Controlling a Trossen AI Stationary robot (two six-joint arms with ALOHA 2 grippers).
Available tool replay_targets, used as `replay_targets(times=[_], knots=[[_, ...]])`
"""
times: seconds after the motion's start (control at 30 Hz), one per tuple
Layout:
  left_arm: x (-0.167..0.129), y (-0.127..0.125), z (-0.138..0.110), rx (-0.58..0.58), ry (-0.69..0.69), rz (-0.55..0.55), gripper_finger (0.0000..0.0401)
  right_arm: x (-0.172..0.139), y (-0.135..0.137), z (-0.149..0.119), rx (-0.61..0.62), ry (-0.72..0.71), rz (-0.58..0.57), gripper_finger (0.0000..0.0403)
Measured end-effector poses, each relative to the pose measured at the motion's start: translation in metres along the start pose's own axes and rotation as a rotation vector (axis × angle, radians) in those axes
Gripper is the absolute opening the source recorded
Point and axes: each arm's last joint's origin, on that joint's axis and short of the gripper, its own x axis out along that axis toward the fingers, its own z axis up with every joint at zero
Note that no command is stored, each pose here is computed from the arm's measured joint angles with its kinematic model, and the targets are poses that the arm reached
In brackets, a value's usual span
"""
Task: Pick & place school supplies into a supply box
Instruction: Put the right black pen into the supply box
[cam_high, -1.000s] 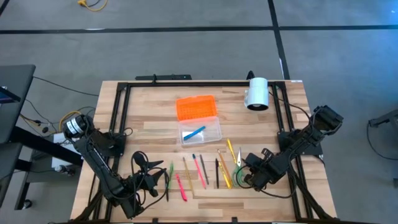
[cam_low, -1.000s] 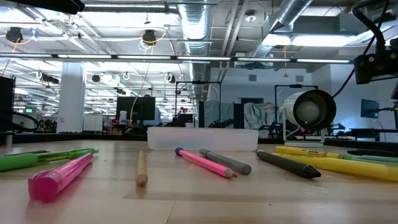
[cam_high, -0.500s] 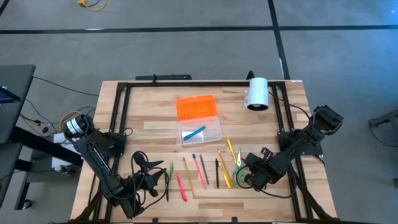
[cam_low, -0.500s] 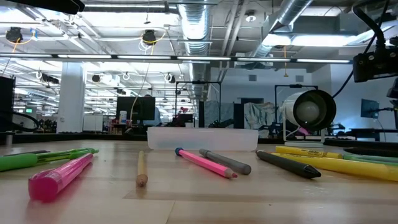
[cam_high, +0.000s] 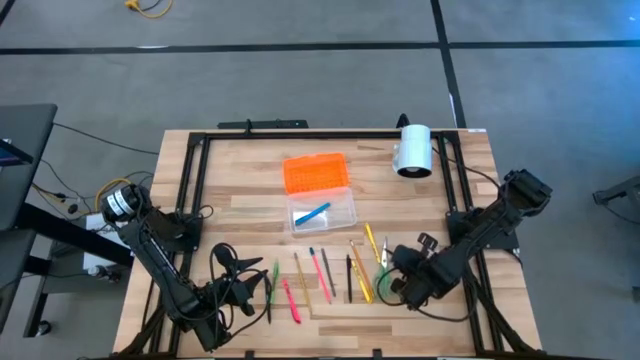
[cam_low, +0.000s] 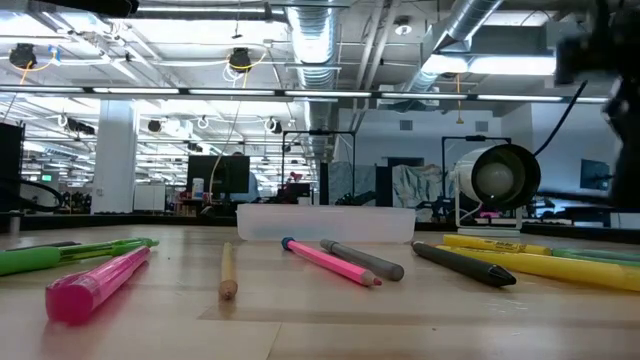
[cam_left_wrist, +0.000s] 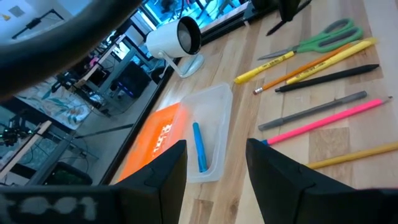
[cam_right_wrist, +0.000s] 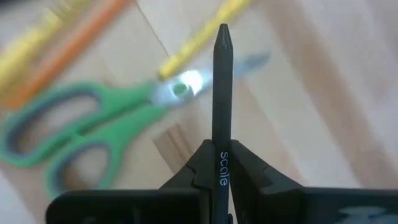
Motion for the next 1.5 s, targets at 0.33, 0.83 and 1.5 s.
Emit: replay_targets(times=[0.33,0.83,1.5], knots=[[0.000,0.000,0.000,0.002,-0.001,0.002,0.0155,-0.015,0.012,0.059,-0.217,-0.303,0.044,0.0022],[0.000,0.002,-0.001,0.022,0.003,0.007,0.0155,0.019,-0.020,0.163,-0.335,-0.589,-0.038,0.0023],[0.000,0.008,-0.004,0.085,0.000,0.040,0.0155,0.104,-0.046,0.196,-0.334,-0.462,-0.042,0.0024]])
